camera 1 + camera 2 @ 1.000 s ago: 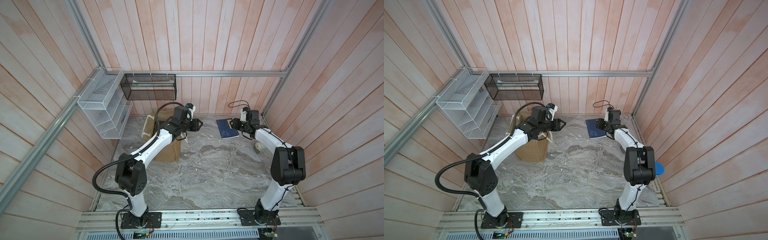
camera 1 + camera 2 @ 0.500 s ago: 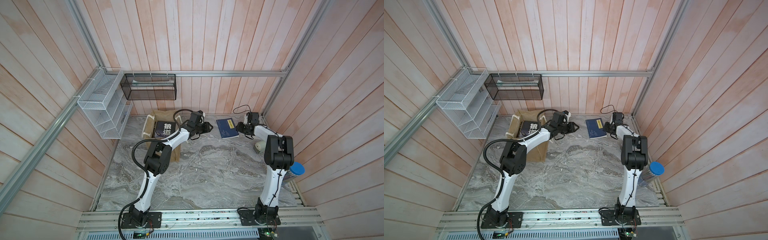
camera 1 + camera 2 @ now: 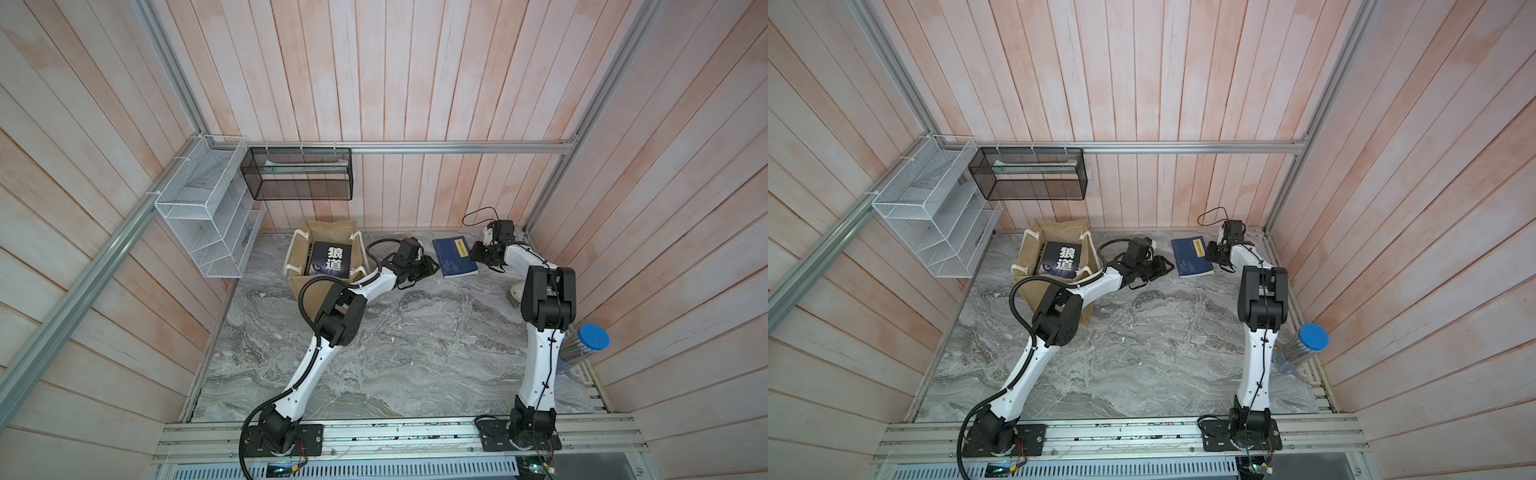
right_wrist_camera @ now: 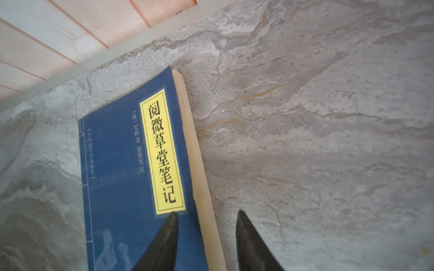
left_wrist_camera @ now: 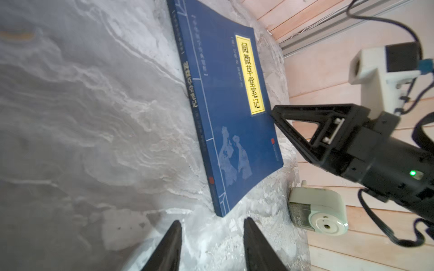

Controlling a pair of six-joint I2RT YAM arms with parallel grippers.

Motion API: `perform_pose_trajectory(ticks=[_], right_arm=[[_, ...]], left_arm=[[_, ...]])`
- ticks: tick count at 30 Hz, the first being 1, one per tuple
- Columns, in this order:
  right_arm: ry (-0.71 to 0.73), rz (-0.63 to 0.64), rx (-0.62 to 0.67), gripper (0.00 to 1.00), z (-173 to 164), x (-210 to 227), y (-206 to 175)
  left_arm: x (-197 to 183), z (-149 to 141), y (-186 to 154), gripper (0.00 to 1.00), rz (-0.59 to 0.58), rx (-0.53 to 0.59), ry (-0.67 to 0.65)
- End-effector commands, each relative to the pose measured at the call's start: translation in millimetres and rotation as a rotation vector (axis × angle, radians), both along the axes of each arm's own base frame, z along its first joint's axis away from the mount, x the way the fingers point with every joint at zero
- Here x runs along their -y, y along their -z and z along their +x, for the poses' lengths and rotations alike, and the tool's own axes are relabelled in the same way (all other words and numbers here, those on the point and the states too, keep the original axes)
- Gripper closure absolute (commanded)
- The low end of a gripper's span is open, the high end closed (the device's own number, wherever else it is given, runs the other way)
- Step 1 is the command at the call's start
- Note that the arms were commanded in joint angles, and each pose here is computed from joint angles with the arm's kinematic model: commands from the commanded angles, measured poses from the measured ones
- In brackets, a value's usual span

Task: Put the books into the canvas bag
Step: Pick up the book from the center of the board.

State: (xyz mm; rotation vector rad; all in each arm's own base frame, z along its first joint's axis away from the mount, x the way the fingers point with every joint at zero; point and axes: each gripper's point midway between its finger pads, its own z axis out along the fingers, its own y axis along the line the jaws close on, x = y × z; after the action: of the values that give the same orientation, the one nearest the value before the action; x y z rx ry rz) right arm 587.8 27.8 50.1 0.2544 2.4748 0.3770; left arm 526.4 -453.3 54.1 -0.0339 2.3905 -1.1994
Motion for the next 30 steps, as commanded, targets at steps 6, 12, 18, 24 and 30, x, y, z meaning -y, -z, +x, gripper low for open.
perform_pose_trajectory(ticks=[6,12,18,24,30], right_arm=[[-0.115,0.058,-0.100,0.73,-33,-48,25],[-0.144,0.061,-0.130,0.76,-54,-63,38],[-0.154,0.039,-0.157,0.76,-61,-62,46],[-0.183,0.054,-0.164,0.76,-66,-77,45],[-0.235,0.061,-0.184,0.77,-82,-102,44]], left_arm=[[0,8,-5,0.54,-0.027,0.011,-0.026],[-12,11,3,0.54,-0.019,-0.005,-0.045],[-39,31,6,0.54,0.023,0.019,-0.098],[-38,37,12,0.54,-0.014,-0.014,-0.093],[-34,27,11,0.54,-0.034,-0.045,-0.063]])
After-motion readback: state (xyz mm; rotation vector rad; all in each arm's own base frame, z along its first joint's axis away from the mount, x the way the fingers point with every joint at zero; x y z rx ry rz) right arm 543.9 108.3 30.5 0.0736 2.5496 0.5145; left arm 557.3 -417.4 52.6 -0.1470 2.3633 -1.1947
